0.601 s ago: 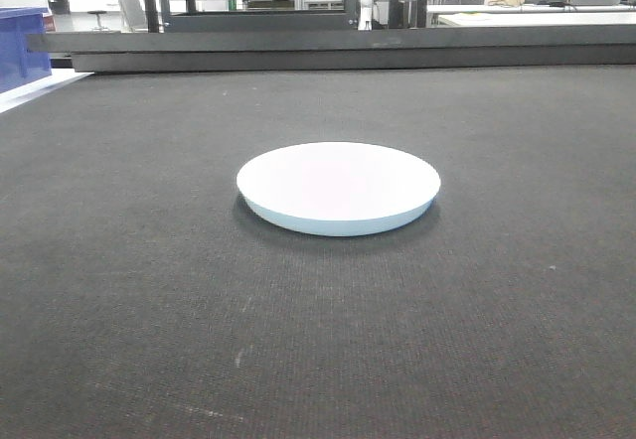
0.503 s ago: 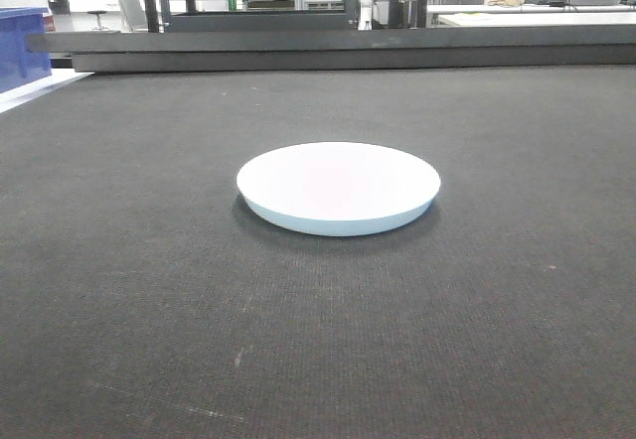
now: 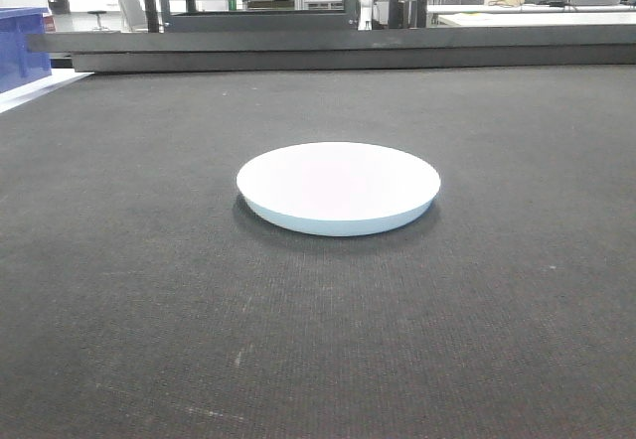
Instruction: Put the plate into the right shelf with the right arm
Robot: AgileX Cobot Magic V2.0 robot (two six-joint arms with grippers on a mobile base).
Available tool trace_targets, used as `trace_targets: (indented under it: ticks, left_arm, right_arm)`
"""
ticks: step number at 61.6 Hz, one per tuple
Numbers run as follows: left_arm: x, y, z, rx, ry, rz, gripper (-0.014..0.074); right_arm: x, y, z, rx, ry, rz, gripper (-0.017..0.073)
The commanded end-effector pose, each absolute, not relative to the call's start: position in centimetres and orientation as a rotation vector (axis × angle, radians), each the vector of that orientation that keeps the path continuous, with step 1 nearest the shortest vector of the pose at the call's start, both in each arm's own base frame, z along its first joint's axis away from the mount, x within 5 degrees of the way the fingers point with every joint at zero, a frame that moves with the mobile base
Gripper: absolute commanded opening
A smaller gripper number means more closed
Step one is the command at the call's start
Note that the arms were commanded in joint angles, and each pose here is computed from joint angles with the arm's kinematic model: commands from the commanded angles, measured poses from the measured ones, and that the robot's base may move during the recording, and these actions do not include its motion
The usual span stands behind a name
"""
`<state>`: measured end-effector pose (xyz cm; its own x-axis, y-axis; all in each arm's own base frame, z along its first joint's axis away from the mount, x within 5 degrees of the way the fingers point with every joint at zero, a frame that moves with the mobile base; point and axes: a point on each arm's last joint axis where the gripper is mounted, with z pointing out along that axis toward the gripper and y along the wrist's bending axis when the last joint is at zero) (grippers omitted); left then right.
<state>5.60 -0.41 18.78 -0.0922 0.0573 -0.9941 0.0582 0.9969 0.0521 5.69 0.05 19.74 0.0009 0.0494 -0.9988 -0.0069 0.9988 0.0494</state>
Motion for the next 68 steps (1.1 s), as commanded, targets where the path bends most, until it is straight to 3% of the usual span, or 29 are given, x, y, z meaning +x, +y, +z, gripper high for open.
trace_targets:
  ticks: [1, 14, 27, 34, 42, 48, 68]
  left_arm:
    - [5.6, -0.3, 19.3, 0.065, 1.583, 0.003, -0.0047]
    - [5.6, -0.3, 19.3, 0.065, 1.583, 0.003, -0.0047]
    - [5.6, -0.3, 19.3, 0.065, 1.583, 0.003, -0.0047]
    - [5.6, -0.3, 19.3, 0.065, 1.583, 0.003, -0.0047]
    - [5.6, -0.3, 19.3, 0.065, 1.583, 0.003, -0.0047]
    - [5.6, -0.3, 19.3, 0.065, 1.583, 0.003, -0.0047]
    - [5.6, -0.3, 19.3, 0.065, 1.583, 0.003, -0.0047]
  right_arm:
    - [5.5, 0.0, 21.1, 0.038, 1.438, 0.038, 0.0029]
    - [5.3, -0.1, 22.1, 0.044, 1.38, 0.043, 0.0029]
    - [4.4, 0.1, 27.5, 0.03, 1.469, 0.056, 0.0041]
    - [5.2, 0.2, 30.1, 0.026, 1.556, 0.059, 0.0181]
    - [7.6, 0.2, 31.5, 0.024, 1.662, 0.063, 0.0435]
    - [9.6, 0.6, 32.0, -0.002, 1.736, 0.087, 0.0539]
    - [18.9, 4.3, 35.9, -0.168, 2.027, 0.201, 0.0542]
